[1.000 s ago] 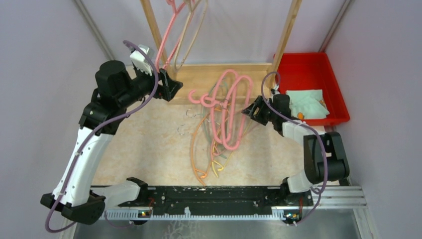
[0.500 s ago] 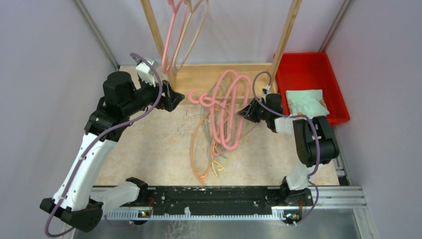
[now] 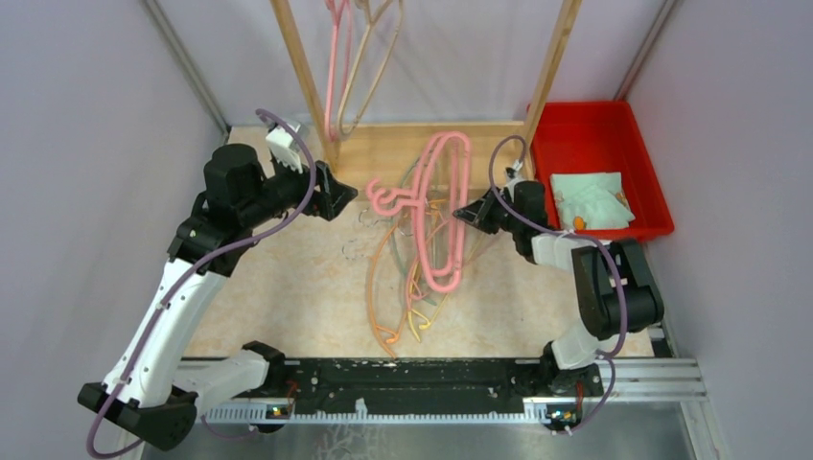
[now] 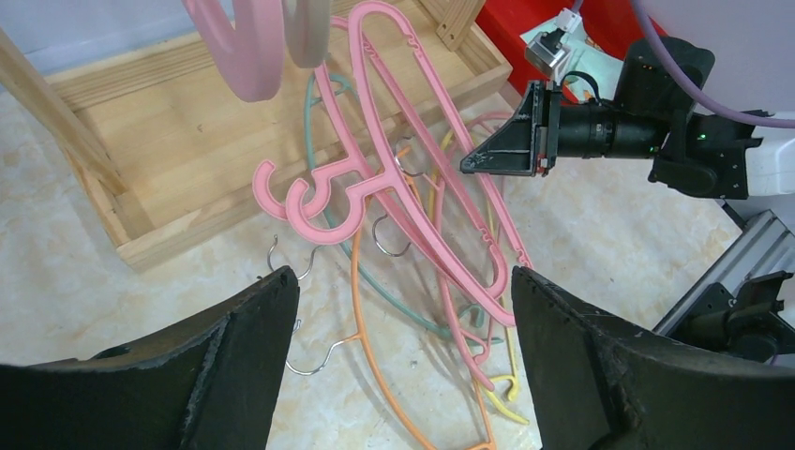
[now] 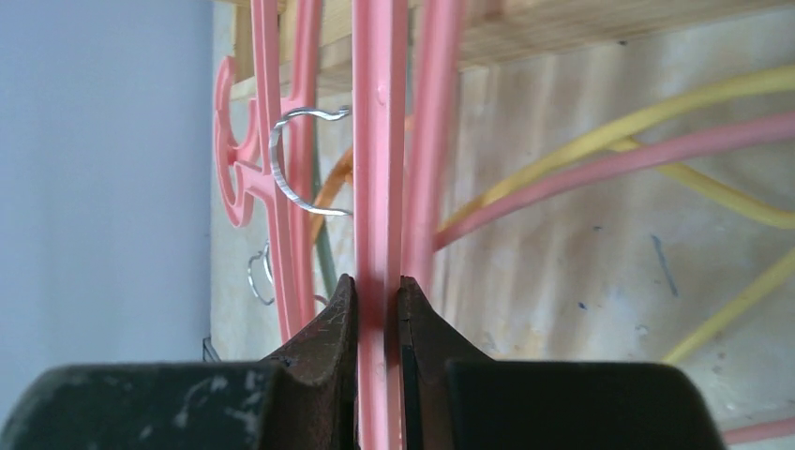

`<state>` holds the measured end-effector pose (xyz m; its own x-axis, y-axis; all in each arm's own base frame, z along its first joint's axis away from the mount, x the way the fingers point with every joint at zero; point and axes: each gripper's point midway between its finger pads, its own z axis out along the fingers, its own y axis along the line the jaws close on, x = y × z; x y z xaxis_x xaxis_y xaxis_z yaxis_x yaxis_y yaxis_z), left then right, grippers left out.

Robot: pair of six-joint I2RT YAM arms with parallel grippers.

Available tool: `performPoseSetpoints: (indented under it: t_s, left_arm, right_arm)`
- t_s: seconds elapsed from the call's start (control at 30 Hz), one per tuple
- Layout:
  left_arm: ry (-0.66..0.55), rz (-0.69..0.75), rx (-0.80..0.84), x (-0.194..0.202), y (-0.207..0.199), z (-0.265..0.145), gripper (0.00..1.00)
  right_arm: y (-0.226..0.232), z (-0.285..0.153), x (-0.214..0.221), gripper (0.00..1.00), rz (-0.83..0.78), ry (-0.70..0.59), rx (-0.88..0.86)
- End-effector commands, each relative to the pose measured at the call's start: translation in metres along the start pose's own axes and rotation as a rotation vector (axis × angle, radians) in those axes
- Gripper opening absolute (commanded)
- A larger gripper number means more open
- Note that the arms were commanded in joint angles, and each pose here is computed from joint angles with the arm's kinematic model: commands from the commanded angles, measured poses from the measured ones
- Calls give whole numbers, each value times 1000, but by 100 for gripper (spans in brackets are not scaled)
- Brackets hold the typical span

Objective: Organize the hangers

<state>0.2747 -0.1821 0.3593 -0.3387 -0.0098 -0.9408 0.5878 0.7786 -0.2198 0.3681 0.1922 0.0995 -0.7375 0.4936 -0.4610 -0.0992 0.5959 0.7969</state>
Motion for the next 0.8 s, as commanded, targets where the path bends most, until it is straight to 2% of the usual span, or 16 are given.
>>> performPoseSetpoints:
  t_s: [0.0, 0.23, 0.6, 0.77]
  left_arm:
    - [-37, 0, 41, -7, -9, -1, 88]
    - [-22, -10, 73, 0, -14, -1, 86]
    - [12, -77, 244, 43, -46, 6, 82]
    - [-19, -75, 258, 54, -67, 18, 82]
  right_arm:
    - [65, -3, -27, 0, -104, -75, -163]
    - [105, -6, -39, 0, -132, -100, -239]
    - [153, -45, -78, 0, -143, -291, -316]
    - [181, -76, -90, 0, -109, -387, -395]
